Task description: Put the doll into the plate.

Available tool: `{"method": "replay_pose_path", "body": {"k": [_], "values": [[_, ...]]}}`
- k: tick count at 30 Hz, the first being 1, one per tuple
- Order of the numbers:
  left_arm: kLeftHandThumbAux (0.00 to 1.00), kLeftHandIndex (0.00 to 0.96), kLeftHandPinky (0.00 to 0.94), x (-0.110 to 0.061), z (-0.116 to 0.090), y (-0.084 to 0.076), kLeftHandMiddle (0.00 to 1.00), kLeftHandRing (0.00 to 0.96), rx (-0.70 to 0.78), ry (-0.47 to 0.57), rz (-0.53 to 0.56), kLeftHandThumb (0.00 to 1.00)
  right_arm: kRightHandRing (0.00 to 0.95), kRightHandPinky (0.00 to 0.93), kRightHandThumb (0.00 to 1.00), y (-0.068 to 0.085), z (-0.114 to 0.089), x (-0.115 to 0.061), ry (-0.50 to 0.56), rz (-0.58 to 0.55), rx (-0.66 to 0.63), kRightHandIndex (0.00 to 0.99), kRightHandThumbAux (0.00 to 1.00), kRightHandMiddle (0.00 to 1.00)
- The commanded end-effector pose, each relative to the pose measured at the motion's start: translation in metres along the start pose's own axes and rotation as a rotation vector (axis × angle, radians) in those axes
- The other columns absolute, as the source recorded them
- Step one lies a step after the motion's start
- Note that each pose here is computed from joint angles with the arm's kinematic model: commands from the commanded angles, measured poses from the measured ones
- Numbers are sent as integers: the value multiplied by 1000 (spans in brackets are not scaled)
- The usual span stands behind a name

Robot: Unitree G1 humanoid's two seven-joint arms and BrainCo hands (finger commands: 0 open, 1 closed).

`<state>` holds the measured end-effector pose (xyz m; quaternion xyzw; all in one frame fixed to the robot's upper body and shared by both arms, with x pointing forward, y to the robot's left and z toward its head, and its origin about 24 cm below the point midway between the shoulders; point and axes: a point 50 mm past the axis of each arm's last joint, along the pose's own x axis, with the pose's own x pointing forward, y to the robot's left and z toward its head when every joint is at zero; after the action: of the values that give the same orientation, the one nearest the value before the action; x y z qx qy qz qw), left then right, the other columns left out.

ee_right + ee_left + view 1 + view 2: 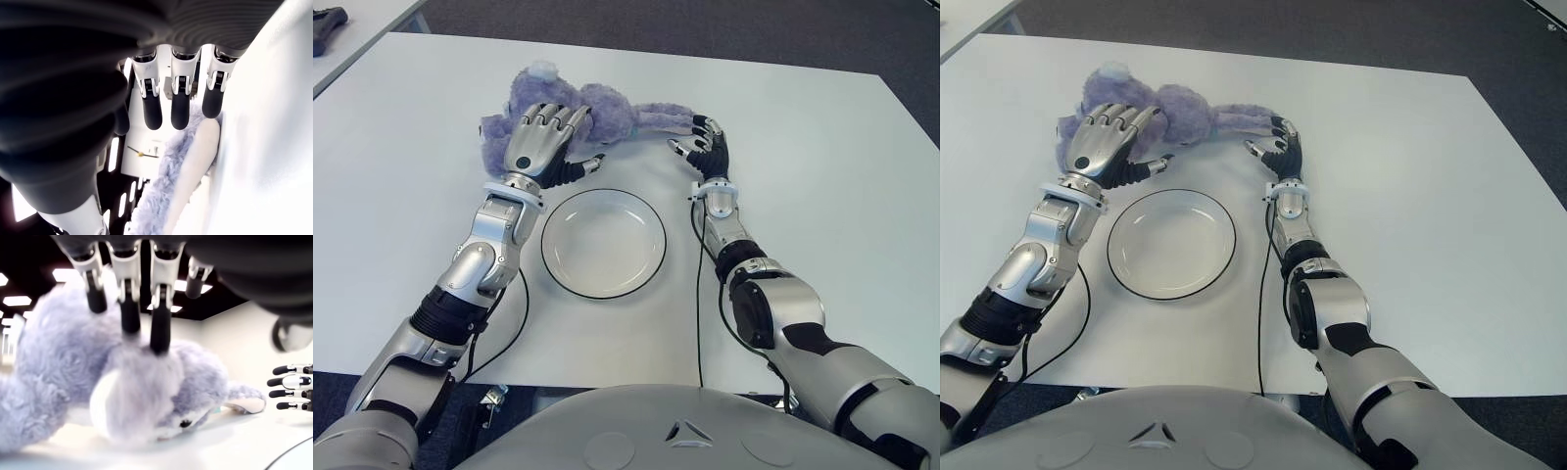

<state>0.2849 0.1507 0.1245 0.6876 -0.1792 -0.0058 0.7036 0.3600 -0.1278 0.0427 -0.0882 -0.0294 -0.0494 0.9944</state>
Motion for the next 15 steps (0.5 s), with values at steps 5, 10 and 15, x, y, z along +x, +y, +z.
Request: {"method": "replay_pose_path", "body": {"k": [5, 10, 15], "values": [[139, 0, 0, -3, 19, 10, 0, 0, 48, -82, 52, 292, 170, 168, 146, 2, -97, -74, 428, 39, -40, 203, 838, 183], [132, 0, 0, -5, 23, 12, 0, 0, 44, -100, 54, 288, 175, 173, 151, 2, -97, -74, 427, 40, -47, 203, 836, 186], [130, 0, 0, -7, 28, 17, 0, 0, 26, -129, 45, 300, 174, 165, 157, 3, -98, -74, 430, 44, -48, 203, 830, 185]]}}
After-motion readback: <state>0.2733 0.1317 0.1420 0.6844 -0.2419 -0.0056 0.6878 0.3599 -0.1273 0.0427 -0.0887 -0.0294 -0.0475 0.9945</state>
